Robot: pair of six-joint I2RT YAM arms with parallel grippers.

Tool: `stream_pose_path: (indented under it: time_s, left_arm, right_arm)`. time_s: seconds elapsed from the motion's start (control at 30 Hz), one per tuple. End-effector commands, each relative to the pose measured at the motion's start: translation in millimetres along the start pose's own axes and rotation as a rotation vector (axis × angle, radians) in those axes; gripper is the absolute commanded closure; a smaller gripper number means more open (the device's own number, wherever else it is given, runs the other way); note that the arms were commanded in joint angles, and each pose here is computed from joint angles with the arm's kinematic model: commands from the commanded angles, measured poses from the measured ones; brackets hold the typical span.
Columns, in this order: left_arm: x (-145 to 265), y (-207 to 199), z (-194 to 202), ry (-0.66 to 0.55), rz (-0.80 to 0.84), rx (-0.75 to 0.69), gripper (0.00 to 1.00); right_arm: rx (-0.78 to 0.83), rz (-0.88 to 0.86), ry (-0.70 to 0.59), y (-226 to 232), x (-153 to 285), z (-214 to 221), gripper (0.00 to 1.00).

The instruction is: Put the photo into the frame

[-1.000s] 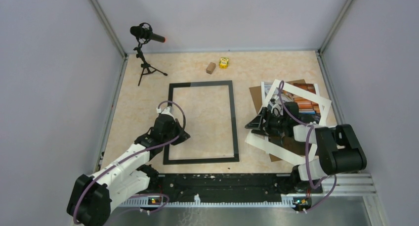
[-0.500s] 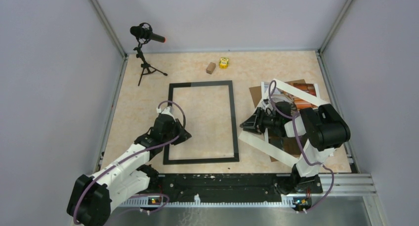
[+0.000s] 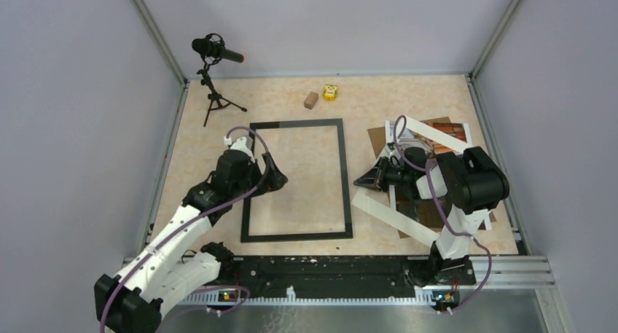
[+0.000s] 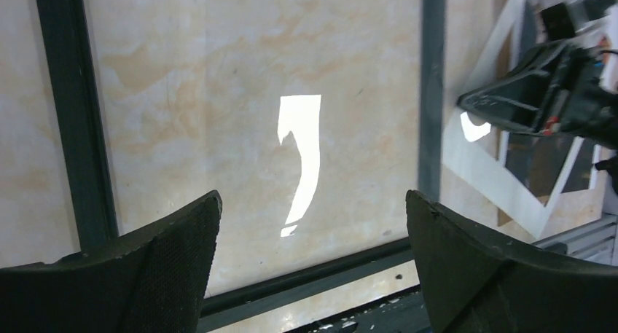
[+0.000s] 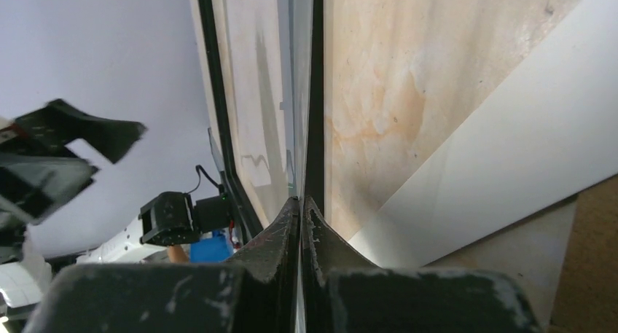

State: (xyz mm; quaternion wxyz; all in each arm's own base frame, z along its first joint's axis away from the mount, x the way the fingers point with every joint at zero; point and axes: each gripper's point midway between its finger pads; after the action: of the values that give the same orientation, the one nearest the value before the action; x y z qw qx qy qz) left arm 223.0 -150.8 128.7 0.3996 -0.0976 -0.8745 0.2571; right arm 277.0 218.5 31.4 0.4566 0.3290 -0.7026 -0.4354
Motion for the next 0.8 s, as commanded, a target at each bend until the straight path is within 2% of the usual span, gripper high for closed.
stream_pose_path:
  time_s: [0.0,0.1,0.2,0.27,0.4,0.57,0.77]
  left_arm:
    - [46.2,-37.3,-63.9,-0.158,0.039,-0.135,0.02]
    - [73.8,-80.8,-108.5,-0.253,0.129,-0.209,0.02]
    - [99.1,-136.8,-146.6,-0.333,0.293,-0.28,0.02]
    - [106.8,-166.5,-162.4,-0.372,0.395,-0.299,0.02]
    - [103.9,-207.1,-170.1,-0.353,0.561,-0.305,0.02]
    - [84.4,-225.4,-167.2,-0.299,0.623,-0.346,0.02]
    - [72.2,-211.3,-158.0,-0.393,0.504,-0.478,0.02]
  right_arm:
    - [0.067,-0.036,-0.015,10.7,-2.8,-5.4,1.0]
    - [0.065,-0.049,-0.018,16.6,-2.9,-3.8,1.0]
    - [0.021,-0.065,0.004,20.3,-4.0,-1.2,1.0]
    - [-0.006,-0.093,0.01,26.6,-3.3,-0.3,1.0]
    - [-0.058,-0.167,-0.001,44.5,1.5,0.1,1.0]
    - [-0.095,-0.234,0.002,62.3,6.4,0.3,1.0]
    - [-0.124,-0.293,-0.003,82.4,12.2,-1.8,1.0]
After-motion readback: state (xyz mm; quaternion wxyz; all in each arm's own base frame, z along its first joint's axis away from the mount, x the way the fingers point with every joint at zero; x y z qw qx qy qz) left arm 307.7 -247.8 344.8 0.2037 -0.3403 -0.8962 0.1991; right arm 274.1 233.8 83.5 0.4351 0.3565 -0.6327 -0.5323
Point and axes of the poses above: each gripper's point midway between its finger pads, its own x axis back along the fingers, its own y axis along the line the jaws close on, z = x × y, and after that the axes turned 2 degrees about x, right-handed
